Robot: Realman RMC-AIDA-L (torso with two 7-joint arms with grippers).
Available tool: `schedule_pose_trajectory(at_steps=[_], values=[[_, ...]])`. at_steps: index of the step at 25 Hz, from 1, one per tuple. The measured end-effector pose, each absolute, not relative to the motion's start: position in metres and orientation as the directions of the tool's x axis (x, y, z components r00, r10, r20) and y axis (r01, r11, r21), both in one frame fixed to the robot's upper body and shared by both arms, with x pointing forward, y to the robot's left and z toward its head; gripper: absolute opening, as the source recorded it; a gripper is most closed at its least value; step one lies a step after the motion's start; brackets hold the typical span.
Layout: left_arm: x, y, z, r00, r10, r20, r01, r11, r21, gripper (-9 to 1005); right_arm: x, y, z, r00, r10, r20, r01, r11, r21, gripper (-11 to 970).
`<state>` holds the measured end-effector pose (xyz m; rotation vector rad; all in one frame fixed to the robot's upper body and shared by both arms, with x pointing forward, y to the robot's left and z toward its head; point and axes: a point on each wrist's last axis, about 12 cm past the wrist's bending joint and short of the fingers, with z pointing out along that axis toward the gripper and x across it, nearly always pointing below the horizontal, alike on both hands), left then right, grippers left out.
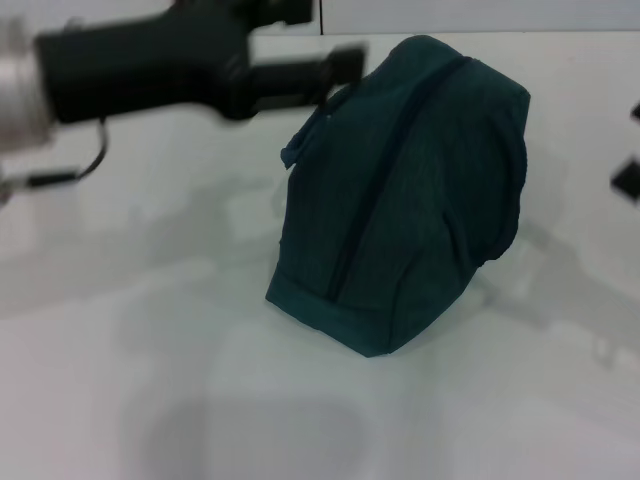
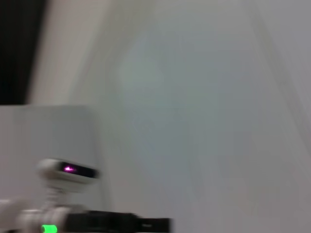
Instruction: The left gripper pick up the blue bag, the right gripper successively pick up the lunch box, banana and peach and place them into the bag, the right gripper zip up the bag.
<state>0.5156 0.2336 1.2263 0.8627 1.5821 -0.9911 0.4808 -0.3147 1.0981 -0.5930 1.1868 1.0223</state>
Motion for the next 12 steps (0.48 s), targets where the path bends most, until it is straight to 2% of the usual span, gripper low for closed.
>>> schedule_pose_trajectory(at_steps=[2,3,4,7,8,9,12], values=[[0.503,0.256,1.207,-0.201,0.031,-0.979,0.904,0.391,-0.173,744,0.473,-0.314,1.099,0.021,0.307,-0.951,-0.921,0.375,0.101,875],[0.493,0.275,1.186,-0.2,0.021,-0.98,0.902,0.395,-0.175,771,0.469,-0.313,1.099,0.018,0.297,-0.955,-0.935,0.344,0.089,875],[0.493,0.275,1.186,-0.2,0.021,-0.98,0.902,0.395,-0.175,798,0.465,-0.311,1.097,0.016,0.281,-0.96,-0.946,0.316,0.077,875],[0.478,0.299,1.151,-0.192,-0.001,-0.981,0.894,0.413,-0.176,879,0.456,-0.303,1.089,0.006,0.23,-0.973,-0.966,0.254,0.054,875],[0.467,0.311,1.129,-0.182,-0.015,-0.983,0.888,0.427,-0.171,879,0.453,-0.3,1.086,0.004,0.218,-0.976,-0.969,0.242,0.05,875],[0.467,0.311,1.129,-0.182,-0.015,-0.983,0.888,0.427,-0.171,879,0.45,-0.297,1.082,0.002,0.204,-0.979,-0.972,0.232,0.047,875],[0.451,0.321,1.101,-0.175,-0.002,-0.984,0.883,0.442,-0.158,878,0.442,-0.289,1.071,-0.011,0.164,-0.986,-0.975,0.216,0.047,875]])
